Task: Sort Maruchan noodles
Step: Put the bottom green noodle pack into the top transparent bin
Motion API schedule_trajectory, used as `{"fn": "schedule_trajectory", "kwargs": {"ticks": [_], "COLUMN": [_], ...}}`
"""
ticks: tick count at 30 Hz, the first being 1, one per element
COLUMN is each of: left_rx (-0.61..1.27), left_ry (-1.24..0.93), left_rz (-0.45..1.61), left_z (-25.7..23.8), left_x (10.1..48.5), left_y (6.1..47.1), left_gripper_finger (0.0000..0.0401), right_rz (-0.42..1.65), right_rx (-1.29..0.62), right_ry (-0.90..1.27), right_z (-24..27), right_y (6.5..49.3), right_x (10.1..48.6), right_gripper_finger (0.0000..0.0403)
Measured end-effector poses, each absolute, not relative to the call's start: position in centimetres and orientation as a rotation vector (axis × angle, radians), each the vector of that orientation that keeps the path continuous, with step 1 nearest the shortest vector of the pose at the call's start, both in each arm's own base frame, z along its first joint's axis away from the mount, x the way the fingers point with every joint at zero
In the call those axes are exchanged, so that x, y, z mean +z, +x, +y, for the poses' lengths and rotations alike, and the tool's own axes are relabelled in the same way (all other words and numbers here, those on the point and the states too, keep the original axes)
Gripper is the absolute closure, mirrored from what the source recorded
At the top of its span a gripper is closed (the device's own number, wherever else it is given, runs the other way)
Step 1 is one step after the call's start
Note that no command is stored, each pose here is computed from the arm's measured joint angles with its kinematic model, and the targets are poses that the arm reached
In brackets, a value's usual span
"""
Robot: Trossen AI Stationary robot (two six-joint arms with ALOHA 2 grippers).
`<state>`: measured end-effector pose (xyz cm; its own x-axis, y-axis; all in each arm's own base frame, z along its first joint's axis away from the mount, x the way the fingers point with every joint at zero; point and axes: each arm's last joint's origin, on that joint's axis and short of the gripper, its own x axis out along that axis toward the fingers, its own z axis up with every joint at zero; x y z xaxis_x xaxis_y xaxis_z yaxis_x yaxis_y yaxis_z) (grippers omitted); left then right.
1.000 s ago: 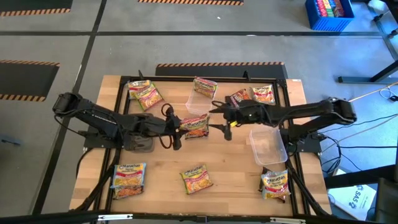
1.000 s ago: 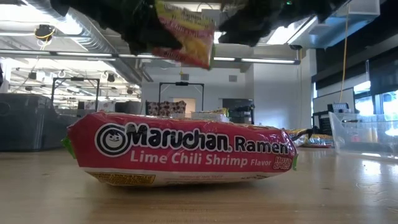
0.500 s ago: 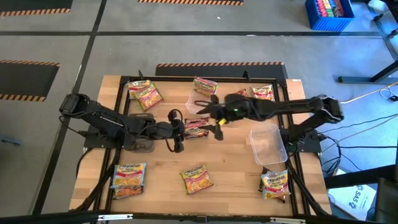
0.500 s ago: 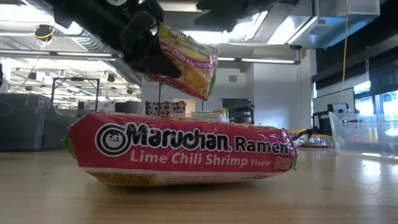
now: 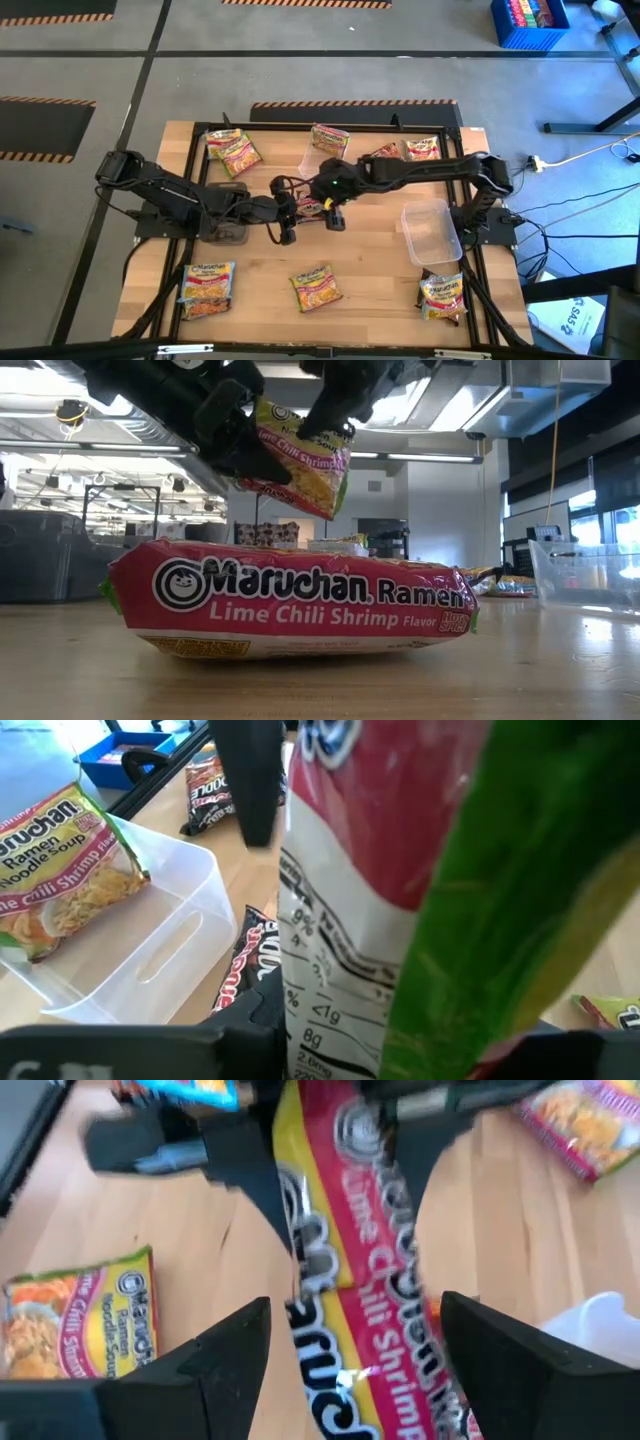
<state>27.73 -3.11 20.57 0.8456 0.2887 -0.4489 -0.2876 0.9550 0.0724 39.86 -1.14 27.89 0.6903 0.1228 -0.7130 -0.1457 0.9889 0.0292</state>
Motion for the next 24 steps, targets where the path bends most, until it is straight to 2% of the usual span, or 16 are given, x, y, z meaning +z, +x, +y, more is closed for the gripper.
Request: {"fn": "schedule_trajectory", "kwargs": {"ticks": [3,5,9,14,19,24], "left_rx": [0.304,0.308,0.34,0.365,0.41,0.345], "left_ry": [0.001,0.001,-0.029,-0.055,-0.1,-0.08], "left_rz": [0.474,0.473,0.451,0.443,0.417,0.457], "left_z": [-3.1,-3.1,-3.0,-2.9,-2.8,-2.8], "left_x": [20.6,20.6,20.7,20.7,21.5,23.5], "left_y": [27.7,27.7,27.8,27.8,27.9,26.6], "left_gripper_finger": [0.027,0.027,0.0265,0.0237,0.0213,0.021], "right_rz": [0.806,0.8,0.786,0.786,0.778,0.742], "right_rx": [0.153,0.16,0.157,0.171,0.162,0.139], "right_ry": [-0.035,-0.052,-0.06,-0.085,-0.097,-0.111], "right_z": [-1.2,-1.1,-1.2,-1.1,-1.3,-1.7], "right_y": [40.1,40.2,40.3,40.2,40.0,38.8], "right_x": [27.3,27.4,27.5,27.4,27.9,29.8], "right_gripper_finger": [0.0141,0.0163,0.0231,0.0305,0.0307,0.029]}}
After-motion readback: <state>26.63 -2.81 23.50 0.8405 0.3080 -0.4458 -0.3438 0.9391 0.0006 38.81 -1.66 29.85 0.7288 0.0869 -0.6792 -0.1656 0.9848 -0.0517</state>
